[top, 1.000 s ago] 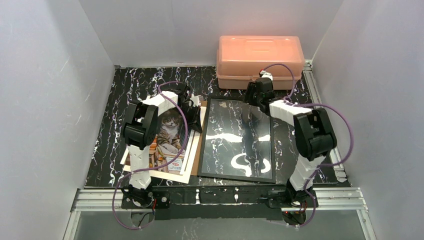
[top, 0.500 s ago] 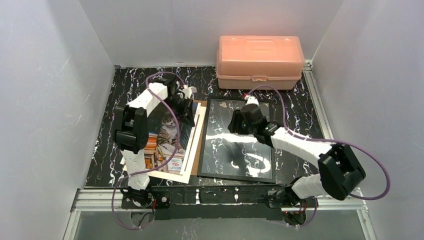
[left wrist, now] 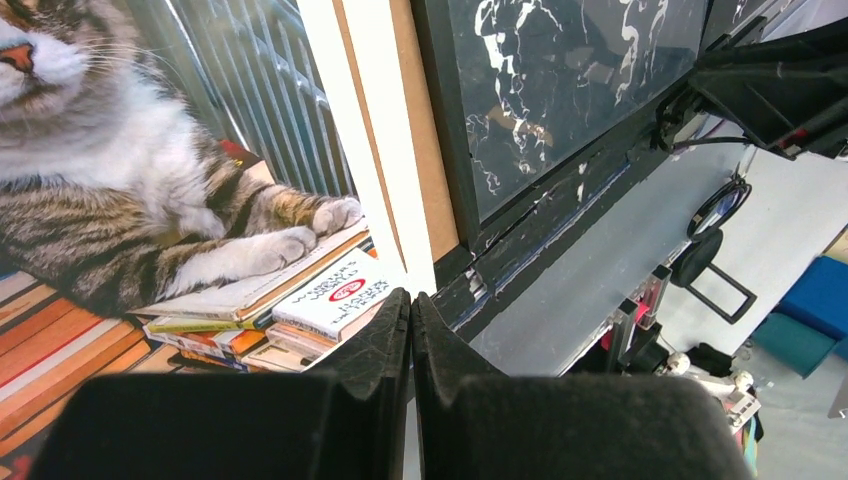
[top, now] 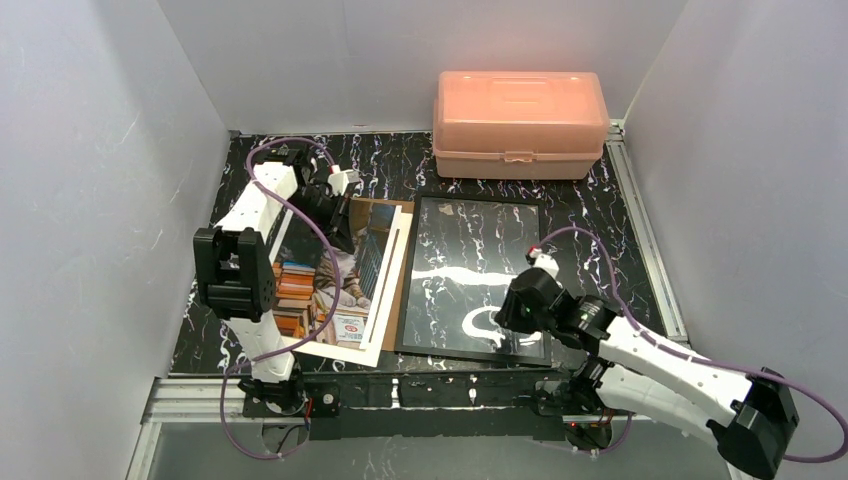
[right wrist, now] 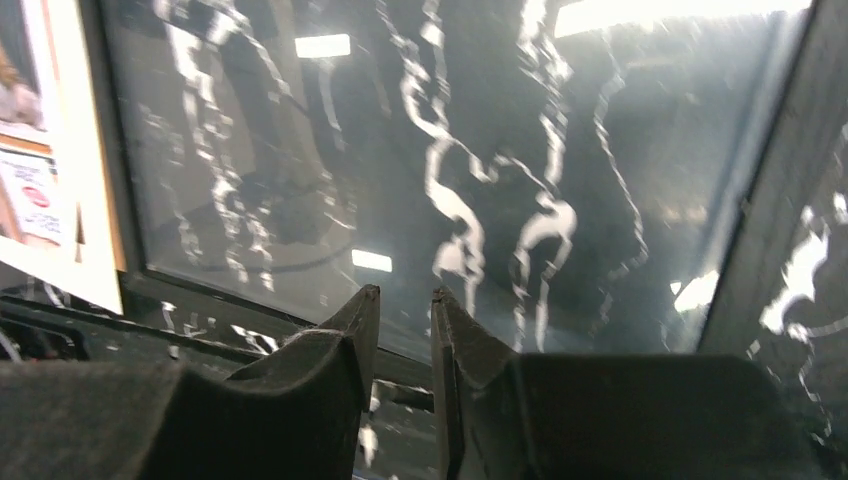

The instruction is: Put the photo into the frame

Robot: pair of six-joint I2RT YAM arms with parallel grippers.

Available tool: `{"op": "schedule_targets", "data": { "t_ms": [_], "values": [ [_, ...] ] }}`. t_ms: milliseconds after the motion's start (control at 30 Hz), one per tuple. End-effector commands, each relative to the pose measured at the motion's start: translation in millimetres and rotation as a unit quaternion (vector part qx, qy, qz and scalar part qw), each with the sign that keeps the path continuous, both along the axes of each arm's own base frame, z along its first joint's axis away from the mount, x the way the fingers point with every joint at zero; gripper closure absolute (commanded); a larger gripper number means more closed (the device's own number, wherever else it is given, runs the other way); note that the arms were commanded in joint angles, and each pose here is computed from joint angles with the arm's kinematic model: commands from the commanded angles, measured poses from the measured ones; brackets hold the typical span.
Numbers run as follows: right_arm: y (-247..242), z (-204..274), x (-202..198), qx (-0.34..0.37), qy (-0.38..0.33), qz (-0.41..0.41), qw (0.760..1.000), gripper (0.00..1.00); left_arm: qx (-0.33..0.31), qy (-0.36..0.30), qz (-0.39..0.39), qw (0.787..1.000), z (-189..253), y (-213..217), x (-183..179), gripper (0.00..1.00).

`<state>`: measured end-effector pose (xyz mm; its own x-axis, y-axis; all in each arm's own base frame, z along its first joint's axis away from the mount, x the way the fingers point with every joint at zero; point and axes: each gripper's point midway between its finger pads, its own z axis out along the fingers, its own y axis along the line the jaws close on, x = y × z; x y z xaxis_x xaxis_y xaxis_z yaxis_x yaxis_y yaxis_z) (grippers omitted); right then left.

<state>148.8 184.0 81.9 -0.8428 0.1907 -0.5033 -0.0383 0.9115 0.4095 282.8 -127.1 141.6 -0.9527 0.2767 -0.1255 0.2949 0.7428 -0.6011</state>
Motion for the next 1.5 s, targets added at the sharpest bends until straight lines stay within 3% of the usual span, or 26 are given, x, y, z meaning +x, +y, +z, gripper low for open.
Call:
{"op": "schedule_targets", "data": {
  "t_ms": [0, 467, 700, 867, 1067, 1267, 1467],
  "values": [
    [-36, -33, -31, -0.039, 0.071, -0.051, 0.995, 0.68, 0.0, -0.006, -0.001, 1.0, 11, 7, -7, 0.98],
    [-43, -54, -36, -0.069, 0.099, -0.065, 0.991, 0.71, 0.011, -0.019, 0.001, 1.0, 9, 12, -2, 0.98],
    [-31, -25, -27, -0.037, 0.074, -0.054, 0.995, 0.7, 0.011, -0.016, 0.002, 1.0, 5, 12, -1, 0.99],
    [-5, 10, -8, -0.01, 0.039, -0.03, 0.999, 0.62, 0.017, -0.022, 0.009, 1.0, 7, 17, 5, 0.99],
    [82, 61, 30, 0.027, -0.022, 0.042, 0.999, 0.48, 0.036, -0.045, 0.057, 0.997, 22, 61, 30, 0.96],
    [217, 57, 46, 0.025, -0.039, 0.141, 0.989, 0.37, 0.079, -0.048, 0.107, 0.99, 19, 139, 42, 0.93],
    [281, 22, 50, 0.029, -0.012, 0.179, 0.983, 0.34, 0.099, -0.019, 0.123, 0.987, -3, 185, 20, 0.9]
  ]
}}
